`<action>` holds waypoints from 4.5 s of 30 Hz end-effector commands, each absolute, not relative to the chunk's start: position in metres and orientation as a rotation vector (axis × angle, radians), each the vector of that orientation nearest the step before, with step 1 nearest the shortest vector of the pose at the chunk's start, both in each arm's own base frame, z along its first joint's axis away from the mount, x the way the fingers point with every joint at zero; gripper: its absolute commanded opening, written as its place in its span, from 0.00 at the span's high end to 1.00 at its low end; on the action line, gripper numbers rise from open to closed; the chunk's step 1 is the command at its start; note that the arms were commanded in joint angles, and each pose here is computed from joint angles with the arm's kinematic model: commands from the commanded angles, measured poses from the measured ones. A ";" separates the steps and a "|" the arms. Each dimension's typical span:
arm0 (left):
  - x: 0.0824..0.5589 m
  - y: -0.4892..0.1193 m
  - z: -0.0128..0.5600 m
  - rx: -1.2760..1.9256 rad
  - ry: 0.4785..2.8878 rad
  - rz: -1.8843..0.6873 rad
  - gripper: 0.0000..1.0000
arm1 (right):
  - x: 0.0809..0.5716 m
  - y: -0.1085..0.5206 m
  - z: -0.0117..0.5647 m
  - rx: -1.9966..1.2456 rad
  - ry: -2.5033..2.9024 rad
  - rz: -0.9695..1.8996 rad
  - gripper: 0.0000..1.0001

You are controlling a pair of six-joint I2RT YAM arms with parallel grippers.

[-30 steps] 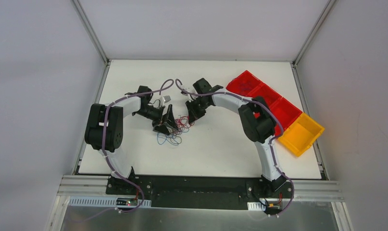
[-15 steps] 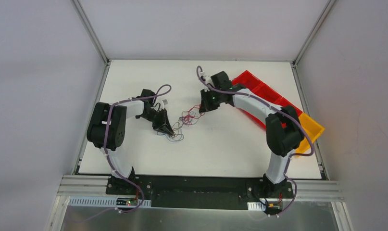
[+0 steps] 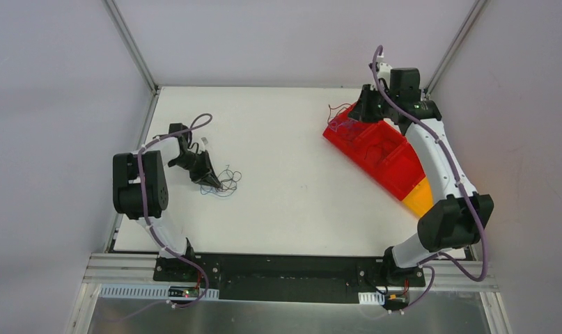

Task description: Untangle the cables

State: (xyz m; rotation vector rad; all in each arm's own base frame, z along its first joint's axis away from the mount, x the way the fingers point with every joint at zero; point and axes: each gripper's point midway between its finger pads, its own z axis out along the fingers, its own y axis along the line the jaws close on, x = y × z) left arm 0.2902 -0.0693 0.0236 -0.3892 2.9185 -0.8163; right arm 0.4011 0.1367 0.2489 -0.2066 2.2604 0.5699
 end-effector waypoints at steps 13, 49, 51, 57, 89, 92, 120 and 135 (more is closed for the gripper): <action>0.302 -0.162 0.235 0.952 1.865 -0.933 0.01 | 0.276 0.242 0.383 -0.641 1.995 1.337 1.00; 0.184 -0.256 0.288 1.464 1.253 -0.744 0.60 | 0.193 0.267 0.386 -0.848 2.004 1.407 1.00; 0.186 -0.257 0.290 1.457 1.261 -0.741 0.54 | 0.193 0.267 0.387 -0.840 2.005 1.415 1.00; 0.191 -0.256 0.288 1.456 1.267 -0.705 0.37 | 0.191 0.268 0.390 -0.837 2.006 1.430 1.00; 0.180 -0.264 0.293 1.498 1.275 -0.704 1.00 | 0.209 0.252 0.396 -0.706 2.007 1.379 1.00; 0.183 -0.254 0.275 1.456 1.377 -0.677 1.00 | 0.232 0.230 0.400 -0.602 2.001 1.300 1.00; 0.276 -0.062 0.096 0.930 2.281 -0.366 1.00 | 0.307 -0.039 0.505 0.146 1.679 0.701 1.00; 0.298 -0.063 0.107 0.854 2.249 -0.447 1.00 | 0.238 -0.120 0.402 0.317 2.028 0.365 1.00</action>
